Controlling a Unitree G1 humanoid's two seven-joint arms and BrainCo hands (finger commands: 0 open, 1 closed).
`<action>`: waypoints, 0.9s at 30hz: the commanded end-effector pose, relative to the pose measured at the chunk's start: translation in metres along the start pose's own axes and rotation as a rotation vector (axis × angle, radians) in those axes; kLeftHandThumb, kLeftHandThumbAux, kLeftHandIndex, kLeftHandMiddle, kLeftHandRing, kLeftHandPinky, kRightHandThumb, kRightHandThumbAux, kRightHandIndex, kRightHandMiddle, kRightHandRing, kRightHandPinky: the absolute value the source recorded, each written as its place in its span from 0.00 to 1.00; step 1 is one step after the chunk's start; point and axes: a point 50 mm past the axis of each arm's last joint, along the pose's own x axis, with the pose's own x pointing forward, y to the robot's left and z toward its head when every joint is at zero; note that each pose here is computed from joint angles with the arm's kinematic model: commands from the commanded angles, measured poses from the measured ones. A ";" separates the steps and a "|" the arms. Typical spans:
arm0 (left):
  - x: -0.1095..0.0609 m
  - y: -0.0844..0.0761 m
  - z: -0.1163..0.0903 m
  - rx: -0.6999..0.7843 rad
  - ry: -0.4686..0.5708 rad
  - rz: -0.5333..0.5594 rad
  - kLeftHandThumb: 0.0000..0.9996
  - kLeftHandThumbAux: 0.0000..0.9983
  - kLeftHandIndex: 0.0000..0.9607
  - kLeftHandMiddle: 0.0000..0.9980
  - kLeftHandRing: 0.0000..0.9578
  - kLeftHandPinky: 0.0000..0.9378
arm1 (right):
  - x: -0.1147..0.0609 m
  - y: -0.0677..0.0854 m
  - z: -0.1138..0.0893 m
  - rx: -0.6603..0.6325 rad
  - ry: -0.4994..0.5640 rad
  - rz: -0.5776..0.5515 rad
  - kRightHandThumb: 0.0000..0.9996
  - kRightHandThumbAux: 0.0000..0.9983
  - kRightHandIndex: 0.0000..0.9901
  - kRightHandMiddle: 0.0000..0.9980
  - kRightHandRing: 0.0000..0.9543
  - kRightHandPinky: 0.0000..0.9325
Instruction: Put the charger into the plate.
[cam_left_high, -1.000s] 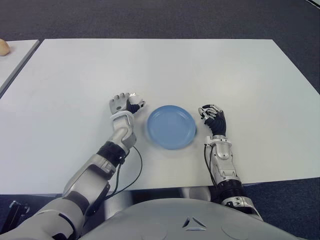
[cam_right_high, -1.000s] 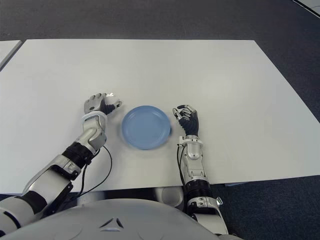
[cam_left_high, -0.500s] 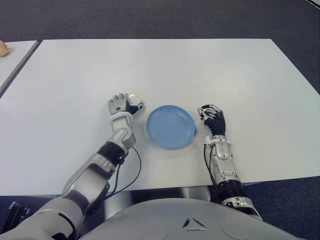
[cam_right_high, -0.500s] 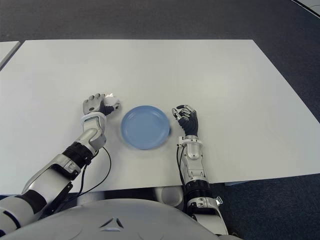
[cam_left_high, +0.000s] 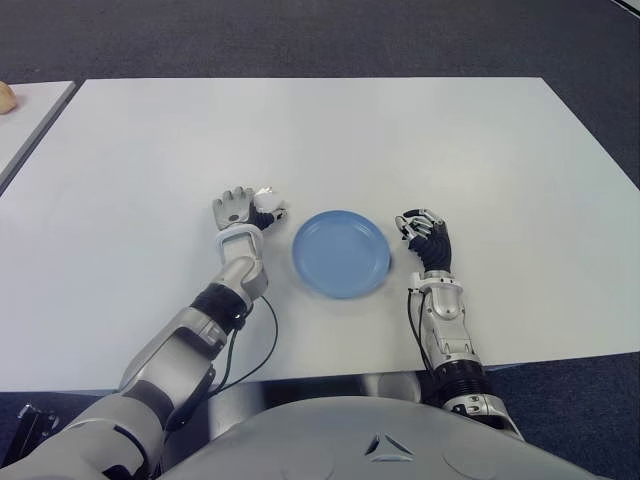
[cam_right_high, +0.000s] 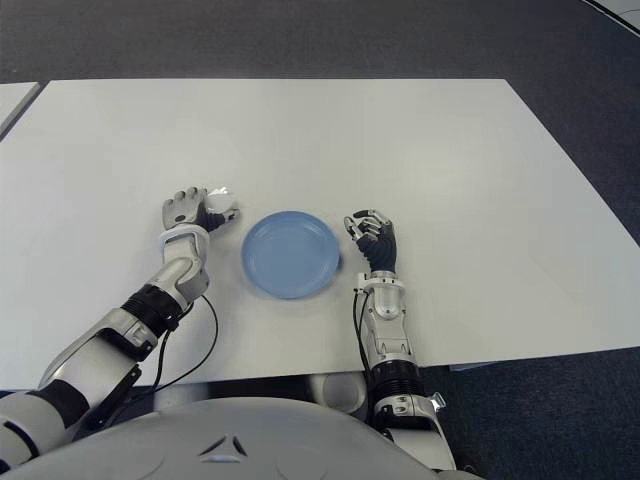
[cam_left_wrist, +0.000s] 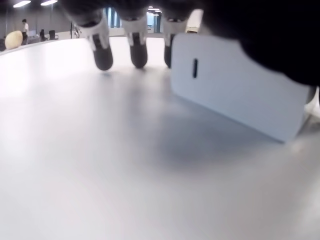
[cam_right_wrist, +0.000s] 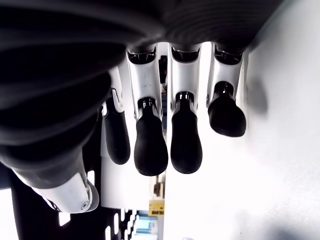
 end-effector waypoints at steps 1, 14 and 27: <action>-0.003 -0.013 -0.018 0.035 0.065 -0.057 0.52 0.22 0.00 0.09 0.04 0.08 | -0.009 -0.002 -0.015 0.006 0.093 -0.013 0.71 0.73 0.44 0.76 0.79 0.81; -0.008 -0.005 -0.020 0.052 0.018 0.012 0.66 0.36 0.32 0.29 0.25 0.31 | -0.009 -0.002 -0.015 0.014 0.100 -0.016 0.71 0.73 0.44 0.76 0.78 0.82; -0.009 0.003 -0.023 -0.039 -0.062 -0.032 0.72 0.66 0.46 0.50 0.49 0.56 | -0.007 -0.001 -0.014 0.025 0.096 -0.017 0.71 0.73 0.44 0.76 0.79 0.82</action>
